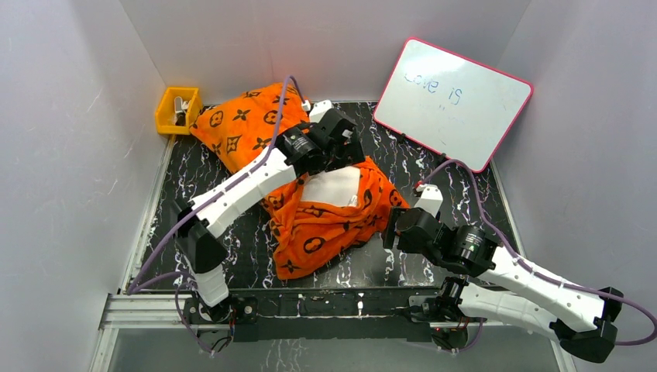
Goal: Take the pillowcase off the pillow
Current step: Remove the pillow from the pillowcase.
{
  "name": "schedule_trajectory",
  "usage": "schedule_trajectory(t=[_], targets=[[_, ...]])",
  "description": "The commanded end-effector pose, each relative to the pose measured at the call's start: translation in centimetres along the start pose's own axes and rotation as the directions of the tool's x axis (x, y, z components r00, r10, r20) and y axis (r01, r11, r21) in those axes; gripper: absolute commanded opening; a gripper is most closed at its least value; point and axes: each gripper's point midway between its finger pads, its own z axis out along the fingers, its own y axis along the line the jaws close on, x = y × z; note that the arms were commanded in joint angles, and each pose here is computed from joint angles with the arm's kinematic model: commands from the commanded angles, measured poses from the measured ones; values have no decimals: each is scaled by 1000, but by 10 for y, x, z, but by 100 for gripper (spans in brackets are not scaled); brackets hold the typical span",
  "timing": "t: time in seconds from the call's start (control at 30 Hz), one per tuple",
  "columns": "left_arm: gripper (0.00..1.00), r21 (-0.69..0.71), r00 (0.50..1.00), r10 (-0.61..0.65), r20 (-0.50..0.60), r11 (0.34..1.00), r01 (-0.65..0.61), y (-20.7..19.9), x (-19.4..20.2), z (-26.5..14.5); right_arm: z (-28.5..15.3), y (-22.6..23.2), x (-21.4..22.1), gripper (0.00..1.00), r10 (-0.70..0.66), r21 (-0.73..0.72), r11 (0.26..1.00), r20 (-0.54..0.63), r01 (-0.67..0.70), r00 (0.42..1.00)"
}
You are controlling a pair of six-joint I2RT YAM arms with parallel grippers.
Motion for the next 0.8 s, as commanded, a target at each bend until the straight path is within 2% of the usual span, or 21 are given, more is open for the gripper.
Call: schedule_trajectory(t=[0.0,0.1,0.27,0.43,0.6,0.77], targets=[[98,-69,990,60,-125,995,-69,39,29,-41,1,-2,-1,82,16,1,1000,18,-16,1000],[98,-120,982,-33,-188,993,10,60,64,-44,-1,-3,-2,82,22,3,1000,21,-22,1000],[98,-128,973,-139,-185,985,116,79,94,-39,-2,-5,-4,82,40,-3,999,35,-40,999],[98,-141,986,-121,-111,984,105,73,83,-20,-3,-4,-3,82,38,-3,999,30,-37,999],[98,-85,994,-72,-86,994,65,35,58,-12,-5,-5,-3,82,43,-12,999,33,-43,999],[98,-89,995,-44,-91,995,36,26,51,-10,-5,-5,-4,82,50,-13,999,39,-49,998]])
